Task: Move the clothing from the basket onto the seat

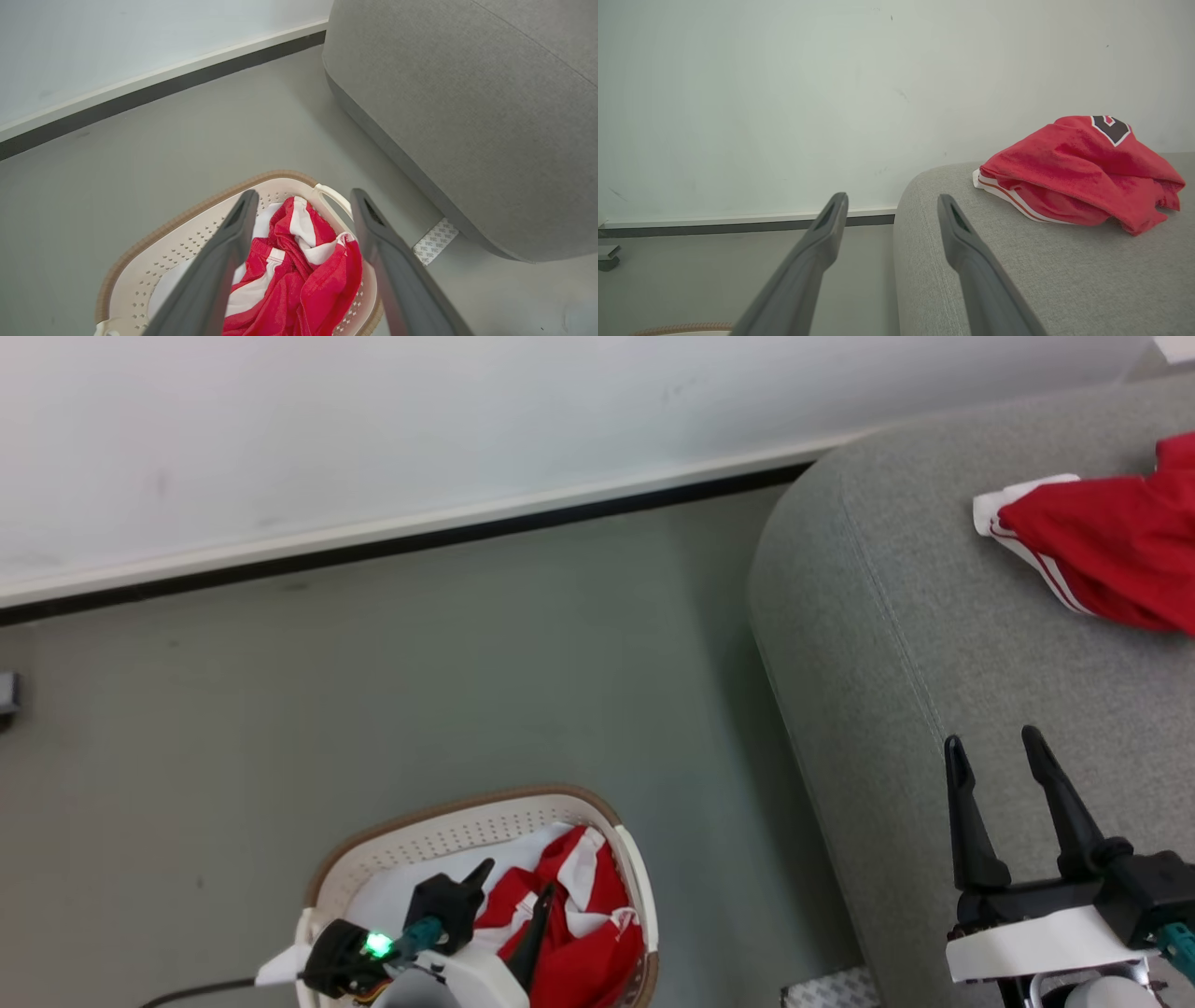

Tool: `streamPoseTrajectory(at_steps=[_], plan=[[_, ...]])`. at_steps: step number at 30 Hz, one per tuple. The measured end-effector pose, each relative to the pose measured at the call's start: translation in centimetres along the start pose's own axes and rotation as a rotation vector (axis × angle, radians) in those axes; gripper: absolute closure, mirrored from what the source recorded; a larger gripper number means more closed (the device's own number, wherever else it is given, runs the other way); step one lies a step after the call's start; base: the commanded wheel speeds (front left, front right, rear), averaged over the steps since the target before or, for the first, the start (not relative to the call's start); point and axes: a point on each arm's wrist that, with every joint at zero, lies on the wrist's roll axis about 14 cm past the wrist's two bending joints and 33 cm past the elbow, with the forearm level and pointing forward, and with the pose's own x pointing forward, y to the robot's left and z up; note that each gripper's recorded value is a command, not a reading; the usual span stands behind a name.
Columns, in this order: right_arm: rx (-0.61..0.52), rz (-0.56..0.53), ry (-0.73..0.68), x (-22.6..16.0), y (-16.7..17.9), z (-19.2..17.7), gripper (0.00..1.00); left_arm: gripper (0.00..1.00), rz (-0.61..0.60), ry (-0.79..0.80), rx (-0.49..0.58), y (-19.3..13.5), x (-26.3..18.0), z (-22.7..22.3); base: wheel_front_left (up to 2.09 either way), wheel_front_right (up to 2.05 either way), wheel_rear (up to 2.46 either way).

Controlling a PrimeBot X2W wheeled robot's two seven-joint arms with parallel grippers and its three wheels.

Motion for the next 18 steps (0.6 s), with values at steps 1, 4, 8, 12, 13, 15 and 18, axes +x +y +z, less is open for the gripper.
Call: streamPoseTrajectory(at_steps=[1,4,8,12,13,15,18], plan=[[0.0,-0.006,0.002,0.1,-0.2,-0.1,0.0,0.0,-0.015,0.027,0.007,-0.3,0.4,-0.7,0.0,0.0,0.0],[-0.005,-0.022,0.008,0.7,-0.9,-0.4,0.0,0.0,-0.063,0.11,0.025,-0.9,1.4,-2.9,0.0,0.0,0.0],[-0.013,-0.037,0.013,1.6,-1.6,-0.8,0.0,0.0,-0.117,0.204,0.042,-1.6,2.7,-5.6,0.0,0.0,0.0],[-0.021,-0.049,0.031,2.4,-2.2,-1.7,0.0,0.0,-0.154,0.29,0.048,-1.7,3.8,-8.2,0.0,0.0,0.0],[-0.021,-0.05,0.036,2.6,-2.3,-2.0,0.0,0.0,-0.165,0.318,0.048,-1.8,4.0,-9.0,0.0,0.0,0.0],[-0.027,-0.05,0.041,3.2,-2.4,-2.4,0.0,0.0,-0.177,0.365,0.044,-1.8,4.3,-10.5,0.0,0.0,0.0],[-0.032,-0.046,0.051,3.9,-2.5,-3.0,0.0,0.0,-0.2,0.428,0.044,-1.8,4.8,-12.5,0.0,0.0,0.0]])
